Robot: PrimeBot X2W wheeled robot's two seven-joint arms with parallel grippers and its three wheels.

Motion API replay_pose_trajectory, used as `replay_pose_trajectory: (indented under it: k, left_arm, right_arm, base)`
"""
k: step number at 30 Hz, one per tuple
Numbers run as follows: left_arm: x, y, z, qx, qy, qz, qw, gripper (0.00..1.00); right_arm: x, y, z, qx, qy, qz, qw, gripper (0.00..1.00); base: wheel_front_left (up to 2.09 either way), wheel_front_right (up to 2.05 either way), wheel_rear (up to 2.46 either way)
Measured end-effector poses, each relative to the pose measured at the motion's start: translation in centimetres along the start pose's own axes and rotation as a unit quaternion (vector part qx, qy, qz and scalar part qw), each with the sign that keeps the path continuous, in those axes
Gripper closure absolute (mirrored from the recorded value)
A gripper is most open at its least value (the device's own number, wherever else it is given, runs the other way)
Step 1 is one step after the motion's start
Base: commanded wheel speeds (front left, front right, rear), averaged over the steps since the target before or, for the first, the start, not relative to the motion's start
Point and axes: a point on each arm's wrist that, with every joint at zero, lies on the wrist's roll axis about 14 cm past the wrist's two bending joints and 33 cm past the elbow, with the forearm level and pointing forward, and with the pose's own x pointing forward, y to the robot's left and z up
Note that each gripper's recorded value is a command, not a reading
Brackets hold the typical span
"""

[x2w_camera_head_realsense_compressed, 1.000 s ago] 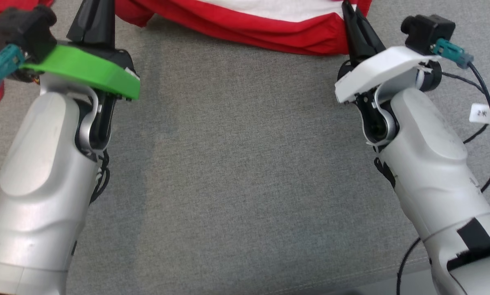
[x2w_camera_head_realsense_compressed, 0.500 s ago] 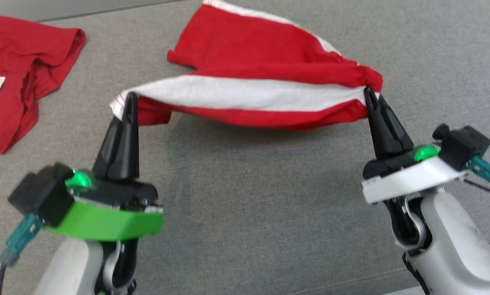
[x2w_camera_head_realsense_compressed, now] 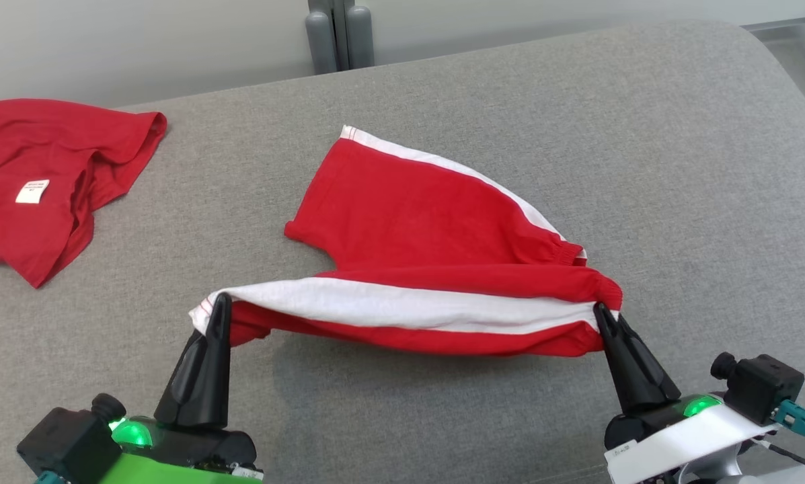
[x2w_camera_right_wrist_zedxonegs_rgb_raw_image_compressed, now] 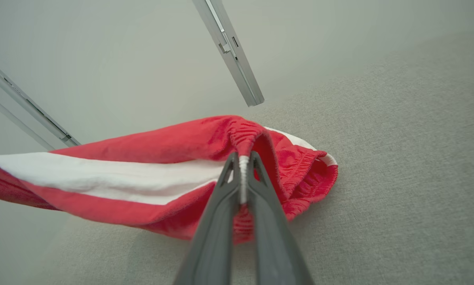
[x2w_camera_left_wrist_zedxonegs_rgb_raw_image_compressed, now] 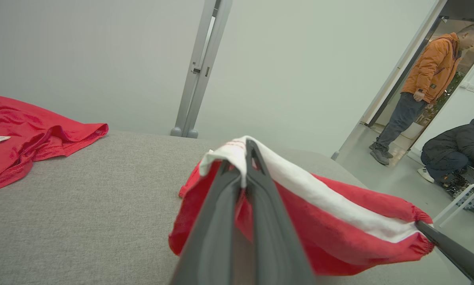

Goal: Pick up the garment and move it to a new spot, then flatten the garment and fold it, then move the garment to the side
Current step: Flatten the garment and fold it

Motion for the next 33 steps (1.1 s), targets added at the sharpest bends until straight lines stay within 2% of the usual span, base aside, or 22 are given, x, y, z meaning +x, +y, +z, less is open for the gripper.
replay_pose_trajectory:
  k: [6, 16, 22, 33]
  left_arm:
    - [1.4, 1.2, -3.3, -0.011, 0.052, -0.005, 0.999, 1.00]
    - [9.5, 0.8, -6.4, 0.021, 0.093, -0.086, 0.992, 1.00]
    - [15.0, 1.8, -8.3, 0.025, 0.102, -0.091, 0.990, 1.00]
    - [20.9, 3.8, -14.6, 0.045, 0.167, -0.091, 0.981, 1.00]
  right_arm:
    - [0.3, -0.9, -2.7, 0.025, 0.033, -0.022, 0.999, 1.00]
    - [3.6, -2.9, -4.5, 0.053, 0.020, -0.053, 0.997, 1.00]
    - [5.4, -5.4, -5.3, 0.069, 0.009, -0.088, 0.994, 1.00]
    - [6.8, -8.8, -5.6, 0.100, -0.001, -0.133, 0.986, 1.00]
  base:
    - [0.00, 0.00, 0.00]
    - [0.00, 0.00, 0.00]
    - [0.00, 0.00, 0.00]
    - [0.00, 0.00, 0.00]
